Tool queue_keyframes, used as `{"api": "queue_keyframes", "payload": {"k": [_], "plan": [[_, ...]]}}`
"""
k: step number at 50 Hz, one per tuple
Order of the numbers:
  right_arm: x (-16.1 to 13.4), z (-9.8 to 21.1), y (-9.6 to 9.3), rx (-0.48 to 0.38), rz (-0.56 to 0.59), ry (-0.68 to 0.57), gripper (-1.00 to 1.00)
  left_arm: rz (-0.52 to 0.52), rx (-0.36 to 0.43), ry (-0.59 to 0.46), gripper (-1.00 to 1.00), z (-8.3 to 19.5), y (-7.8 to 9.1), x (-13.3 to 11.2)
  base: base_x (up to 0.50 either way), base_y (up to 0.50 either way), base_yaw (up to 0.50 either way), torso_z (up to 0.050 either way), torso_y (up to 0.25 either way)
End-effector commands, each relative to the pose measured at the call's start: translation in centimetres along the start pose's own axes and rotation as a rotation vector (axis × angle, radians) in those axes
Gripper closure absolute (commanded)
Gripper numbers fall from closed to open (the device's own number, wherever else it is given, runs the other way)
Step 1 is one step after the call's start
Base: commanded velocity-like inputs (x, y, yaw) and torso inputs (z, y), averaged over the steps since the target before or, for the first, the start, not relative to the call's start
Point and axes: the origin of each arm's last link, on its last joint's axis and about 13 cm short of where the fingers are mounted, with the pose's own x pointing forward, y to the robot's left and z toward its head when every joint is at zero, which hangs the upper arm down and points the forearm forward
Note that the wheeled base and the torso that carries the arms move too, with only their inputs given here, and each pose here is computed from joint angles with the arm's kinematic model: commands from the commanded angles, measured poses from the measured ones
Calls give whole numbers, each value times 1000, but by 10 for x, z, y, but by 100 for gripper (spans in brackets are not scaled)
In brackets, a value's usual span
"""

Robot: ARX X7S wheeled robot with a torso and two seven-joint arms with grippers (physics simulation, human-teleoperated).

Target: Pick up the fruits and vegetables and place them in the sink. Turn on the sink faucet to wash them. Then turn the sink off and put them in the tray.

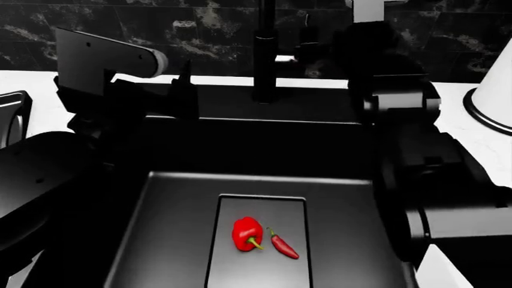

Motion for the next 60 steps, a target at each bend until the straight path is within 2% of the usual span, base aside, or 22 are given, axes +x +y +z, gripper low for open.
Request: {"api": "queue_keyframes", "payload": {"k": [1,3,4,11,15,20,24,28,35,39,42,46,51,60], "plan": [[-7,23,-22,-88,58,26,-100,-2,5,2,-100,2,-2,0,0,0,0,0,0],[-21,20,-28,-115,68,88,-100,-3,10,5,-100,3,-3,0,0,0,0,0,0],[-29,29,-28,-138,79,61,-100,-3,12,7,-100,4,-3,1,0,0,0,0,0],[-70,46,-40,-201,100,120,-100,0,31,39,-100,8,-3,1,0,0,0,0,0],[-89,57,-48,-210,96,137,-100,1,48,58,-100,9,-2,0,0,0,0,0,0],[-112,59,-51,-172,187,232,-100,-26,75,92,-100,13,-4,-1,0,0,0,0,0],[-127,57,-50,-172,231,284,-100,-69,91,131,-100,14,-6,-3,0,0,0,0,0],[-131,60,-44,-171,213,237,-100,-81,94,129,-100,18,-7,-4,0,0,0,0,0],[-132,61,-43,-171,209,226,-100,-82,93,127,-100,19,-7,-5,0,0,0,0,0],[-139,58,-44,-244,239,275,-100,-141,197,144,-100,15,-8,-17,0,0,0,0,0],[-149,61,-50,-292,245,326,-100,-187,219,193,-100,14,-5,-27,0,0,0,0,0],[-164,66,-46,-331,311,373,-100,-239,218,254,-100,14,-3,-34,0,0,0,0,0],[-167,63,-42,-373,355,413,-100,-305,193,301,-100,18,-5,-37,0,0,0,0,0],[-157,42,-26,-403,443,469,-100,-273,169,296,-100,21,-5,-29,0,0,0,0,0]]}}
